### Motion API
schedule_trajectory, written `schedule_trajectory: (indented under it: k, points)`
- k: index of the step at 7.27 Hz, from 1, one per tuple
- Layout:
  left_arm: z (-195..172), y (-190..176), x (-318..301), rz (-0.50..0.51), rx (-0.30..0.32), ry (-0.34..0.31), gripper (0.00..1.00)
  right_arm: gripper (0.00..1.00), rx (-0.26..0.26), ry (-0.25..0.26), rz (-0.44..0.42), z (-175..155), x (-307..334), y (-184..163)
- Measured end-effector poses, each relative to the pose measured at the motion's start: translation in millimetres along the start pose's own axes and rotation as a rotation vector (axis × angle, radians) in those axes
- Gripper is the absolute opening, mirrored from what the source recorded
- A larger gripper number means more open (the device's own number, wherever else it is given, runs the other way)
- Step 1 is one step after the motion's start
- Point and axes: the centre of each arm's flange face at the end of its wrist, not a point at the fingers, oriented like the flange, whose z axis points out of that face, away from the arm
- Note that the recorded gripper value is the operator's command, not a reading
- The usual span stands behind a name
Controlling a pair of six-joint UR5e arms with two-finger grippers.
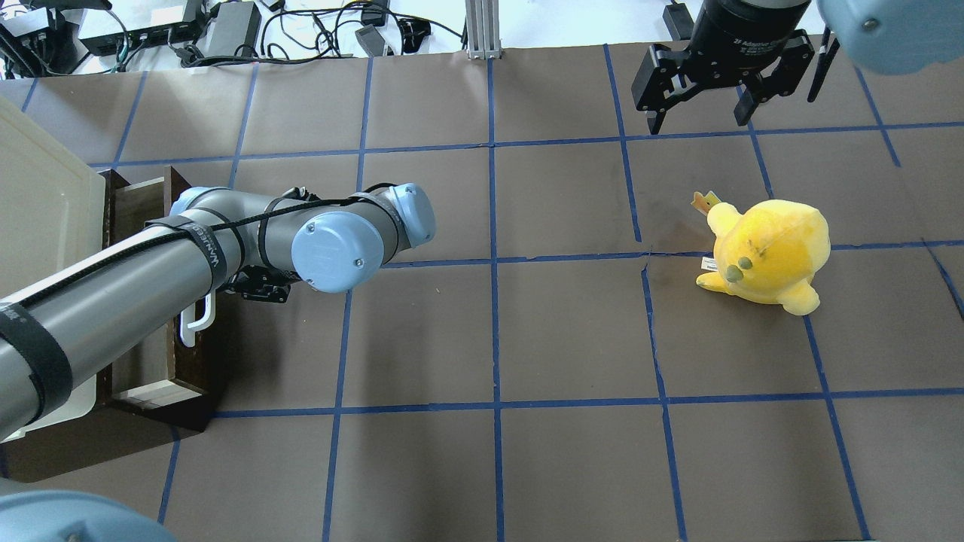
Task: Pull drawer sideways
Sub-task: 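Keep pulling the drawer outward with the left gripper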
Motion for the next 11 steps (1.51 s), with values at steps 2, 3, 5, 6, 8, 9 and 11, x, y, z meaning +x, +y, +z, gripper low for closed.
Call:
schedule_trajectory:
  k: [2,3,5,6,8,9,11]
  points:
    - [-3.2,0.2,1.9,0.003,0.005,-0.001,0.12,1.0,0.0,0.0,0.0,0.0,0.0,0.0]
    - [-4.2,0.4,2.8,0.004,0.006,0.0,0.12,1.0,0.0,0.0,-0.001,0.0,0.0,0.0]
    - [-6.1,0.8,4.0,0.006,0.007,0.003,0.12,1.0,0.0,0.0,-0.001,0.0,0.0,0.0]
    - [-6.9,1.1,4.5,0.006,0.008,0.003,0.12,1.0,0.0,0.0,0.0,0.0,0.0,0.0]
    - [-8.6,1.6,5.2,0.007,0.011,0.003,0.12,1.0,0.0,0.0,0.0,0.0,0.0,0.0]
    - [-8.7,1.6,5.6,0.007,0.011,0.002,0.12,1.0,0.0,0.0,0.0,0.0,0.0,0.0]
    - [-8.9,1.3,6.4,0.009,0.012,0.0,0.12,1.0,0.0,0.0,0.0,0.0,0.0,0.0]
